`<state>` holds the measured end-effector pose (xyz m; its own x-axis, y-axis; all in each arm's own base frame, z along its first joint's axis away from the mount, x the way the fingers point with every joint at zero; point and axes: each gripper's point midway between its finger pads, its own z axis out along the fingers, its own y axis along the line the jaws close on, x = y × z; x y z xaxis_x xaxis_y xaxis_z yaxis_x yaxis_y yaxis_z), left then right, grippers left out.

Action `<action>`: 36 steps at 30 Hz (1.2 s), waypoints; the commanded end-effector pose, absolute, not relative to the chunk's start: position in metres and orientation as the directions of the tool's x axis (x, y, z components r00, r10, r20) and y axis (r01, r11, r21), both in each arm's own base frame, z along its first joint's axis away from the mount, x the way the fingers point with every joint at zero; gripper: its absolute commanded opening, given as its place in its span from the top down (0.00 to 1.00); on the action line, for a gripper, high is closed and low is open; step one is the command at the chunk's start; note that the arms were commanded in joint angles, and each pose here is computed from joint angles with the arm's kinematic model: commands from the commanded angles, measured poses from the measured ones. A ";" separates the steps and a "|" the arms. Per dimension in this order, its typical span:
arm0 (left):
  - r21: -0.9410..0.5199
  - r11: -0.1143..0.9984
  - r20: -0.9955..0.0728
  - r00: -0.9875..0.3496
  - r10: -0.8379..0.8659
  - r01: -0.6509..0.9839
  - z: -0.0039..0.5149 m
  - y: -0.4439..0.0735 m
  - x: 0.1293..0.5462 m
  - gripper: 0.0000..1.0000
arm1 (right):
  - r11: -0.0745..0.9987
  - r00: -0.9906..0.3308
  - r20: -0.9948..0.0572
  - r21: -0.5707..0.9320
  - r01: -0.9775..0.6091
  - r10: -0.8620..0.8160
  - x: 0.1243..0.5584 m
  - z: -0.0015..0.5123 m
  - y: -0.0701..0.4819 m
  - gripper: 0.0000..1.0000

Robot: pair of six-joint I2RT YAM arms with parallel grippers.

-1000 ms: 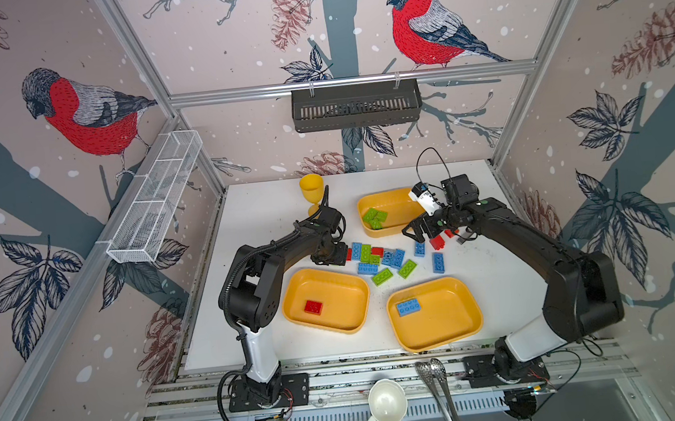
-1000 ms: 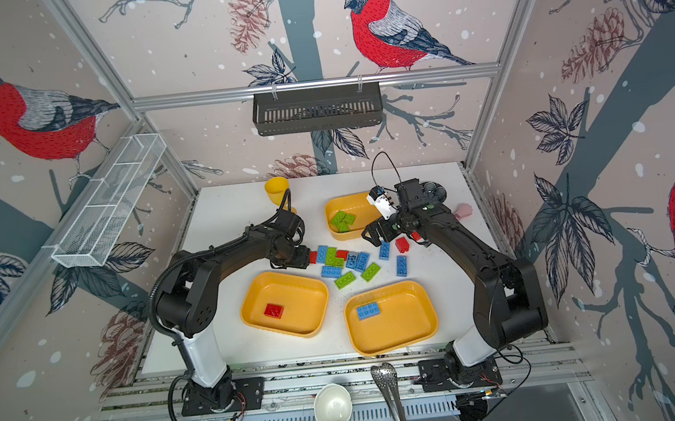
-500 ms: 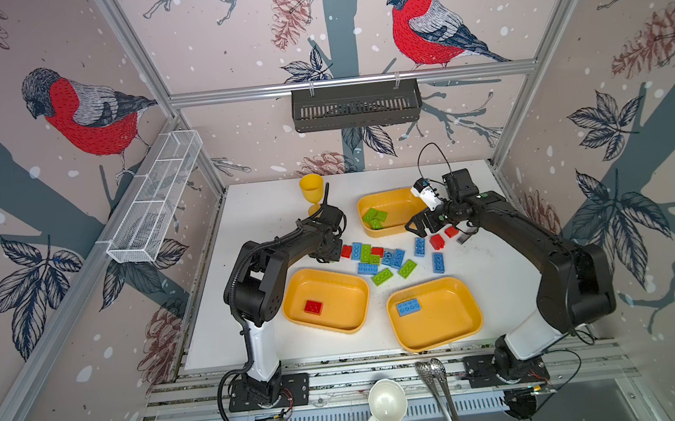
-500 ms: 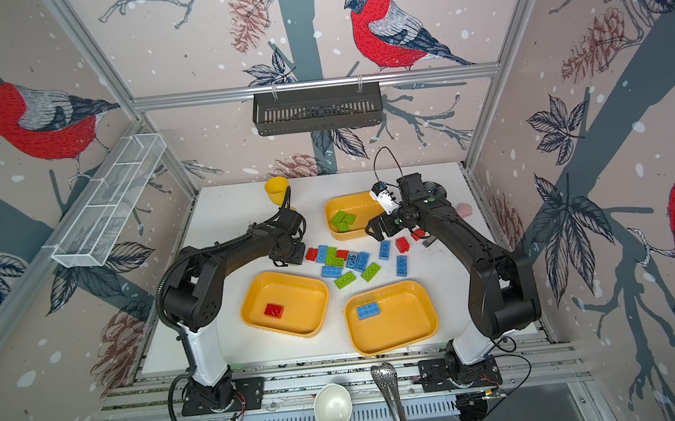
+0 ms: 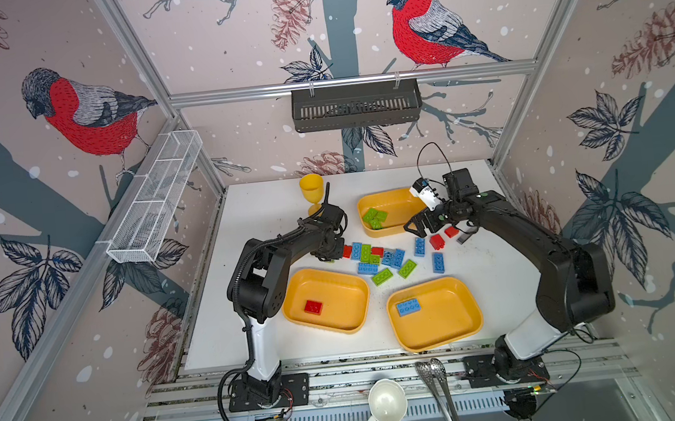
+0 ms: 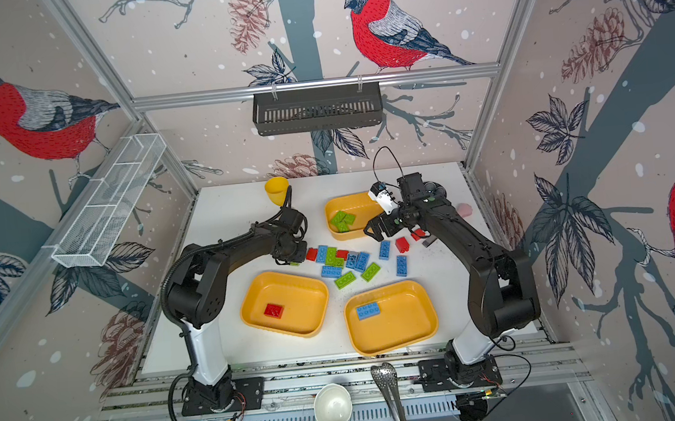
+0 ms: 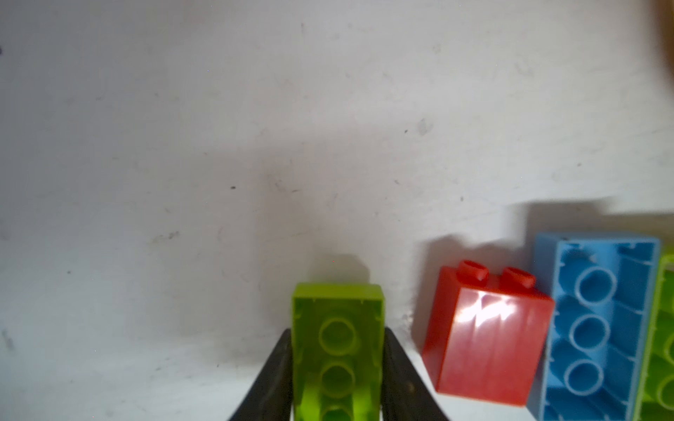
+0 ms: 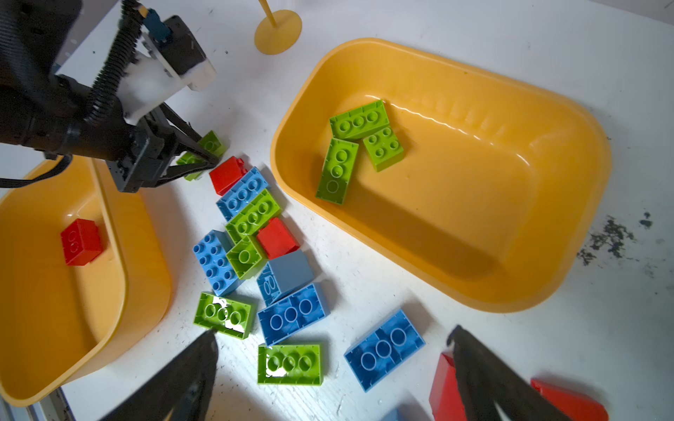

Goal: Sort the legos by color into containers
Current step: 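Return the left gripper to the pile and grasp another lime-green brick, then carry the lime-green brick to the farther tub and release it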

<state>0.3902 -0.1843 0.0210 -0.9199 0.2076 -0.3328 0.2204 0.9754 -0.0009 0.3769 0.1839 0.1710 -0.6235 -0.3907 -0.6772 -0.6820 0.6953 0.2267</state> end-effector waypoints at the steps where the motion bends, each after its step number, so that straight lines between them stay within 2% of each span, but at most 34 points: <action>1: -0.007 0.979 -0.329 -0.925 0.188 0.201 0.026 -0.181 0.386 0.66 | 0.632 -0.617 -0.697 0.300 -0.715 -0.366 0.362 0.183 0.199 0.01; 10: -0.094 0.976 -0.434 -0.890 0.137 0.196 0.094 -0.203 0.415 0.66 | 0.602 -0.588 -0.733 0.308 -0.736 -0.344 0.358 0.199 0.206 0.00; 18: -0.317 0.904 -0.551 -0.831 0.069 0.286 0.151 -0.278 0.454 0.66 | 0.645 -0.582 -0.761 0.295 -0.705 -0.288 0.376 0.207 0.201 0.01; 25: -0.422 0.834 -0.610 -0.792 0.029 0.355 0.155 -0.330 0.481 0.65 | 0.673 -0.582 -0.770 0.287 -0.682 -0.262 0.394 0.205 0.200 0.01; 36: -0.508 0.767 -0.625 -0.781 -0.013 0.393 0.131 -0.387 0.510 0.64 | 0.704 -0.584 -0.777 0.277 -0.654 -0.237 0.416 0.207 0.184 0.00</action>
<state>0.4979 -0.3737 0.1217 -0.8069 0.0295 -0.5899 0.3751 0.7972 -0.4731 0.4090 0.1868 0.2024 -0.5959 -0.2522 -0.7624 -0.6590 0.6961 0.2848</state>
